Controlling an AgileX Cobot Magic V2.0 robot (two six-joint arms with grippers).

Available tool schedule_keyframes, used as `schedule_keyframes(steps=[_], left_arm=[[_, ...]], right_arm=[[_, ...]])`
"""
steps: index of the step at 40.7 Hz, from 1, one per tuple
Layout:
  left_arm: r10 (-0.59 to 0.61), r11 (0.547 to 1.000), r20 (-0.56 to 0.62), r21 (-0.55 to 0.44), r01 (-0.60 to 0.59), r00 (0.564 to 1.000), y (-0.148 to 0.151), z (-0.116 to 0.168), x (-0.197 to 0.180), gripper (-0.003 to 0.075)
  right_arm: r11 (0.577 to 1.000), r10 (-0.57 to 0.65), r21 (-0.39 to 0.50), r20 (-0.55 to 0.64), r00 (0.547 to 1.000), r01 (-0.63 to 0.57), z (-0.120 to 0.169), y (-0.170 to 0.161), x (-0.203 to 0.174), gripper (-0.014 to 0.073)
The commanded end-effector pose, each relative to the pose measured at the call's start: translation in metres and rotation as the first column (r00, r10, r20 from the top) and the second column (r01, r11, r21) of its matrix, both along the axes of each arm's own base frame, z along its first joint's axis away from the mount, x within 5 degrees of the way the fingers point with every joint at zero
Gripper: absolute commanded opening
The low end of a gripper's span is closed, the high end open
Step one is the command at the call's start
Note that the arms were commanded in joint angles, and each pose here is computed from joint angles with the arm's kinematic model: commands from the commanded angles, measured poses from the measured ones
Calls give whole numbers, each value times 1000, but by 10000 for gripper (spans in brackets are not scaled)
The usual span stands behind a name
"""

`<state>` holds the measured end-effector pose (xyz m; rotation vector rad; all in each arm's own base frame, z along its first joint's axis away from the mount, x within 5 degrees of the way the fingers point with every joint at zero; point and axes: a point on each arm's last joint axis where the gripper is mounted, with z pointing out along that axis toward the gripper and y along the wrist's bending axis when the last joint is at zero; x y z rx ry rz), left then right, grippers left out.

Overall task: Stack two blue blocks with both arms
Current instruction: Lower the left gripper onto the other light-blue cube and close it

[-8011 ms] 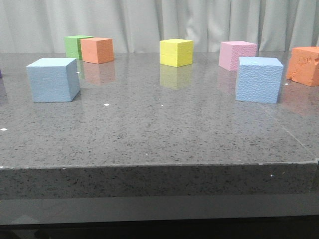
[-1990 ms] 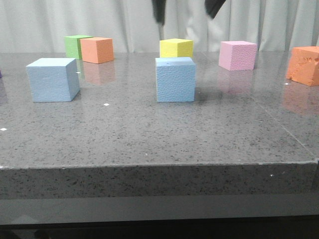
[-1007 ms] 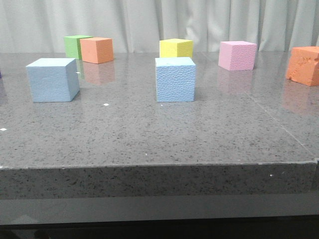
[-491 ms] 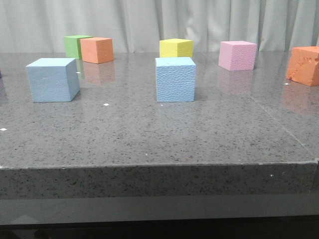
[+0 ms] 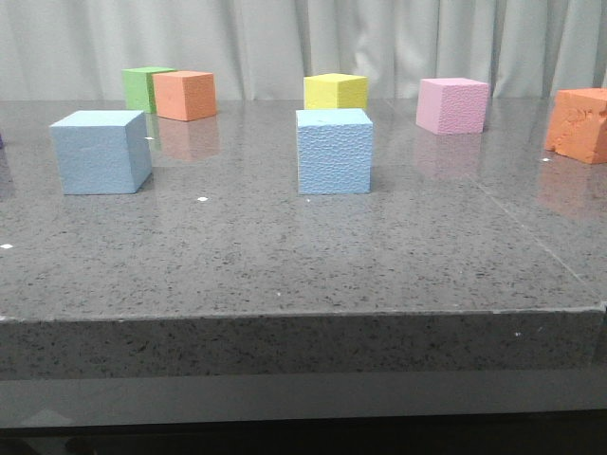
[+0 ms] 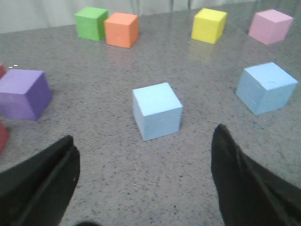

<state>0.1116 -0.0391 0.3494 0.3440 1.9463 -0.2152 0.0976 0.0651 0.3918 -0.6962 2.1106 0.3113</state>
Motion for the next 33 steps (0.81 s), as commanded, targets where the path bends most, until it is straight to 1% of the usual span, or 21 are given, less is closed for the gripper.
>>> schedule_keyframes(steps=[1, 5, 14, 20, 25, 27, 33], left_arm=[[-62, 997, 73, -33, 65, 995, -14, 19, 15, 566], [-98, 995, 36, -20, 98, 995, -28, 22, 34, 566], [-95, 995, -88, 6, 96, 992, -52, 29, 84, 566], [-55, 998, -225, -23, 51, 973, -68, 30, 117, 566], [-14, 999, -281, -37, 3, 960, -79, 29, 145, 566], [12, 1000, -294, -24, -19, 956, -83, 28, 158, 568], [116, 993, -352, 77, -95, 929, -86, 16, 187, 571]], right_arm=[[999, -5, 39, 75, 997, 2, 12, -1, 0, 615], [999, -5, 39, 75, 997, 2, 12, -1, 0, 615], [999, -5, 37, 71, 997, 2, 12, -1, 0, 615], [999, -5, 37, 71, 997, 2, 12, -1, 0, 615], [999, -5, 37, 71, 997, 2, 12, -1, 0, 615], [999, -5, 37, 71, 997, 2, 12, -1, 0, 615], [999, -5, 36, 70, 998, 2, 12, -1, 0, 615]])
